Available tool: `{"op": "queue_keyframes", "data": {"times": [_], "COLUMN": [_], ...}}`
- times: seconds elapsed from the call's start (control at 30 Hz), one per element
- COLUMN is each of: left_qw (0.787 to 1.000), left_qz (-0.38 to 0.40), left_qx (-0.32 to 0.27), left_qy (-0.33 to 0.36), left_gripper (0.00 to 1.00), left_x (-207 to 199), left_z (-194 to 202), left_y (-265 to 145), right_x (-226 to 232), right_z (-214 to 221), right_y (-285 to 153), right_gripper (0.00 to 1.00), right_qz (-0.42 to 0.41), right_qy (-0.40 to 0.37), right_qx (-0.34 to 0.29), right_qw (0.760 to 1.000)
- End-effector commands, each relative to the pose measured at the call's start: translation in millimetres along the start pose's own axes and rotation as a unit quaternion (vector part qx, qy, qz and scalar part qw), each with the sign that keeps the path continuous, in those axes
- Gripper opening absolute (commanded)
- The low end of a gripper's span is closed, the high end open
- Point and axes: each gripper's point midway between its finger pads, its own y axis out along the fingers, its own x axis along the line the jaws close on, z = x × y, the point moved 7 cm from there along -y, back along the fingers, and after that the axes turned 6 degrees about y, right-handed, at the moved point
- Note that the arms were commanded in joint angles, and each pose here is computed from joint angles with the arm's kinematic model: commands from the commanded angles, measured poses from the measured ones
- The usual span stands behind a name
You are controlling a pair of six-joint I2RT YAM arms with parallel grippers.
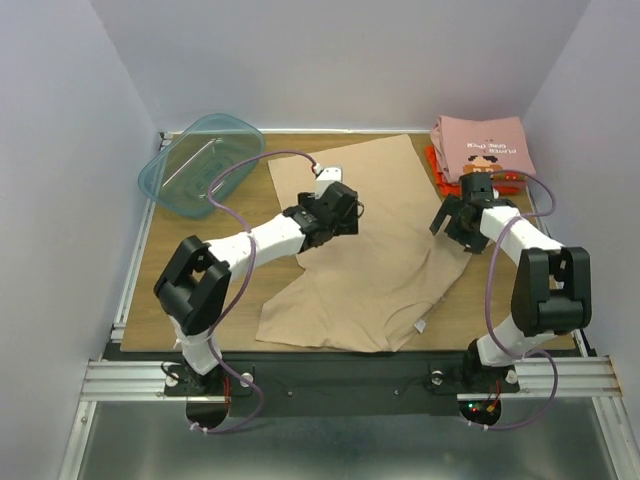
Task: Fold and stack the t-shirts
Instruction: Flatten the tshirt out
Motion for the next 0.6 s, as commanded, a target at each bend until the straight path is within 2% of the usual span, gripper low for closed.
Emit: {"op": "queue_keyframes", "data": {"times": [0.0, 0.1, 0.23, 0.4, 0.47, 0.57], "left_qw": [0.999, 0.996, 0.992, 0.989, 0.99, 0.985], "left_qz": [-0.052, -0.085, -0.109, -0.085, -0.078, -0.094], "left_qx": [-0.004, 0.02, 0.067, 0.116, 0.112, 0.135], "left_qy": [0.014, 0.0, -0.011, -0.03, -0.042, -0.056], "left_gripper": [0.98, 0.98, 0.98, 0.96, 0.96, 0.96], "left_x": [37, 67, 93, 97, 100, 111], "left_z": [-19, -14, 11, 49, 54, 80], "left_y": [40, 69, 97, 88, 77, 61], "right_x": [24, 36, 45, 58, 71, 106], "right_z": [-13, -19, -8, 8, 22, 26], "right_y": [10, 13, 28, 55, 68, 71], "right_gripper": [1.0, 1.0, 1.0, 1.0, 1.0, 1.0], "right_qz": [-0.076, -0.117, -0.112, -0.087, -0.084, -0.095], "right_qy": [0.001, -0.024, -0.064, -0.089, -0.12, -0.161], "right_qx": [-0.008, -0.017, 0.004, 0.031, 0.047, 0.033], "right_qw": [0.997, 0.993, 0.992, 0.992, 0.988, 0.982]}}
